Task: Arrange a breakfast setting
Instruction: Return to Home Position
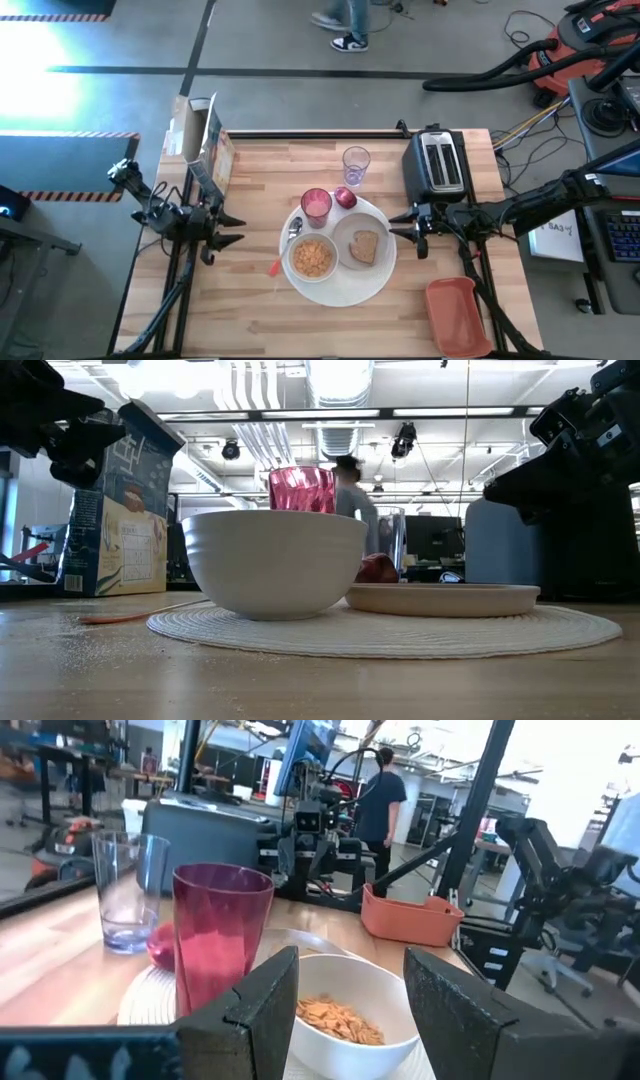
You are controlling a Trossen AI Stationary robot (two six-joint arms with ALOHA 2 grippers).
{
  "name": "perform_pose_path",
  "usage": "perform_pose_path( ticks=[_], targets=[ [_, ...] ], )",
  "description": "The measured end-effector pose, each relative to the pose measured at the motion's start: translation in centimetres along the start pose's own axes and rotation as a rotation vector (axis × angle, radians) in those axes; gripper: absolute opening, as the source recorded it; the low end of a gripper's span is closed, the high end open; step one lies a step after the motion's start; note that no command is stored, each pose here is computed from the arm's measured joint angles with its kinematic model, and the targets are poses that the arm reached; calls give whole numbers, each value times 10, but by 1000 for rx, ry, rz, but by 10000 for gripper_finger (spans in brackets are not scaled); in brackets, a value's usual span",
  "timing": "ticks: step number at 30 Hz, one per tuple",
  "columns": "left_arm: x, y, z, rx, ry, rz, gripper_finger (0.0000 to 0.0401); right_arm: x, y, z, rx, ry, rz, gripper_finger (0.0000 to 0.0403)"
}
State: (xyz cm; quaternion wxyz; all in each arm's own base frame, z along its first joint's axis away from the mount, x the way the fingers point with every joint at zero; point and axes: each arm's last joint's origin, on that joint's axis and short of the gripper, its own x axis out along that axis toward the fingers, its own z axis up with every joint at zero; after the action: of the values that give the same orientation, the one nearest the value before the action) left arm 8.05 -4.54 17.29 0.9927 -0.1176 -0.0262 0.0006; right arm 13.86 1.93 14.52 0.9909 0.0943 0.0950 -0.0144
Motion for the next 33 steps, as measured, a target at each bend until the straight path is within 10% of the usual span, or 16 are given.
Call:
perform_pose_path(
  ticks=[33],
  targets=[
    [0, -1, 2, -29, 1, -1, 167, 0, 0, 0, 0, 0, 1, 136]
  ],
)
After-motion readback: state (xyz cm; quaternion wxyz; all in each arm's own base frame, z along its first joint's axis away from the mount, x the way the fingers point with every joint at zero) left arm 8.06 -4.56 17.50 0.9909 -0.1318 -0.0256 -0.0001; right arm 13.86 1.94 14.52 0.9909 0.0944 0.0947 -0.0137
